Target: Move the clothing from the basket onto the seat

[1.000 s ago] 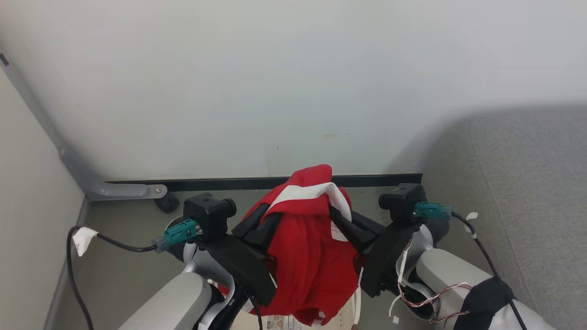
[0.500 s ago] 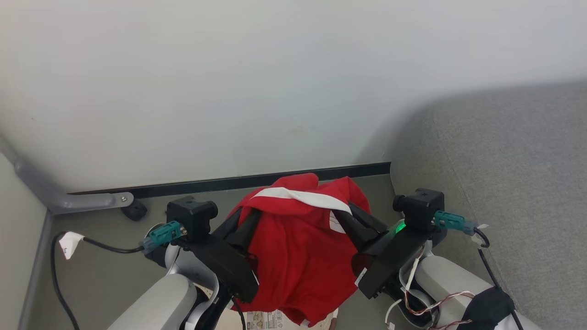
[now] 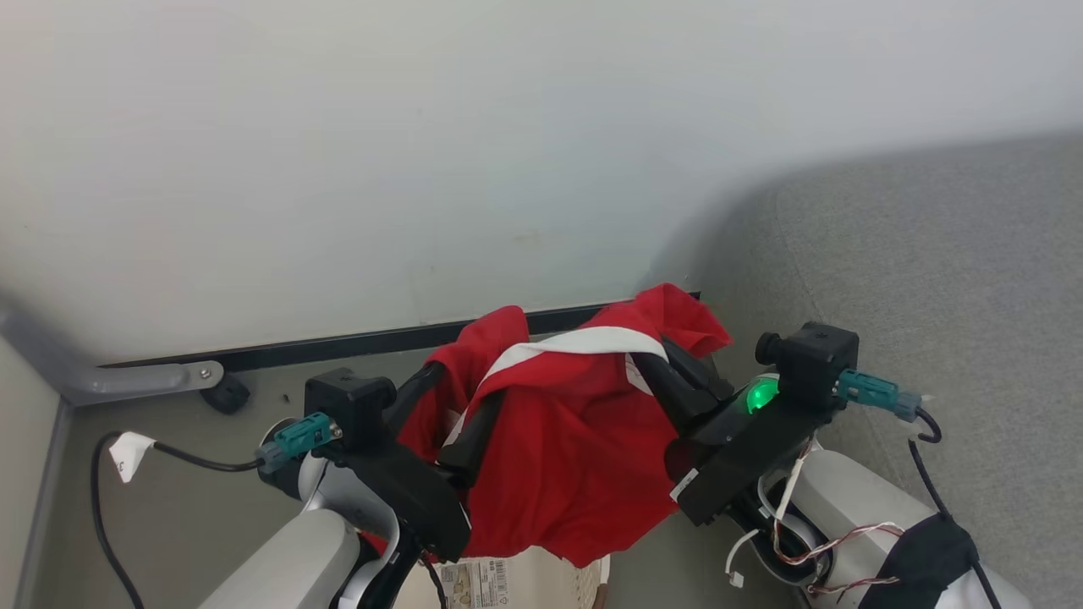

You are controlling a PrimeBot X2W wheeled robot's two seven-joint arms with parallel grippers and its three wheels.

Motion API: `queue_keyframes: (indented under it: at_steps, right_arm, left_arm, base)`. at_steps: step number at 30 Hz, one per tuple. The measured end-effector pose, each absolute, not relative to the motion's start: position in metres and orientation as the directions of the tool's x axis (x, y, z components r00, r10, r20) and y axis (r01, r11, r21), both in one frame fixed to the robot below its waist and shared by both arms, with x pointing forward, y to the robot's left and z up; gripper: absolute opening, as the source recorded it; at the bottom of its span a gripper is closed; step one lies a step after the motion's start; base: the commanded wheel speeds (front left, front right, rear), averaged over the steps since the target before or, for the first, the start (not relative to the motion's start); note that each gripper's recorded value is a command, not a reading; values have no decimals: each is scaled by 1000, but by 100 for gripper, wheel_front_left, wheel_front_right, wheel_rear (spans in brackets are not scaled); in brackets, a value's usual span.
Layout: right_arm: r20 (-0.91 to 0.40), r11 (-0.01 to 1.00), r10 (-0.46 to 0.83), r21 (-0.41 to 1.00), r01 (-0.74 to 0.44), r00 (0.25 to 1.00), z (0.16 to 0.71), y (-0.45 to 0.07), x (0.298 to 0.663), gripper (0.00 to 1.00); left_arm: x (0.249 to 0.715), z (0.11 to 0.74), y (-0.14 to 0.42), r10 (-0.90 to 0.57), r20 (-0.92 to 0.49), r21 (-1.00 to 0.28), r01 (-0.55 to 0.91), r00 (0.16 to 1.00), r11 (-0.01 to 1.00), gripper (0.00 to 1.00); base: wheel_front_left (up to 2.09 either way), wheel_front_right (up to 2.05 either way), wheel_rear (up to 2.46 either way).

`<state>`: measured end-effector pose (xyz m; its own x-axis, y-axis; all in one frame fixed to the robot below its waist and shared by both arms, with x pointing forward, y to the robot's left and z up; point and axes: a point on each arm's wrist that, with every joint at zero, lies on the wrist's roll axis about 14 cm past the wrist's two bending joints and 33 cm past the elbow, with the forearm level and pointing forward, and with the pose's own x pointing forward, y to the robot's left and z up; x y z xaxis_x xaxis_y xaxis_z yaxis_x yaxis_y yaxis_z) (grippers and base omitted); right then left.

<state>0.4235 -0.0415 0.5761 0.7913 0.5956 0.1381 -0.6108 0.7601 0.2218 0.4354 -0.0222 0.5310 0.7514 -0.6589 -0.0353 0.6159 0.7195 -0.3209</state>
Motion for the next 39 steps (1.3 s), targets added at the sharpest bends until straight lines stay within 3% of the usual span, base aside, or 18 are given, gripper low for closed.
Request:
queue_keyframes:
  at_steps: [27,39]
  right_arm:
    - [239,858,456,139,-495,857,617,-112,429,0]
    - [314,927,341,47,-373,886,655,-172,422,0]
  left_arm:
    - [429,495,-29,-696,-186,-278,642,694,714,100]
    - [415,516,-59,-766,-98,-289,718,635,633,100]
  base:
    - [0,0,0]
    - [0,0,0]
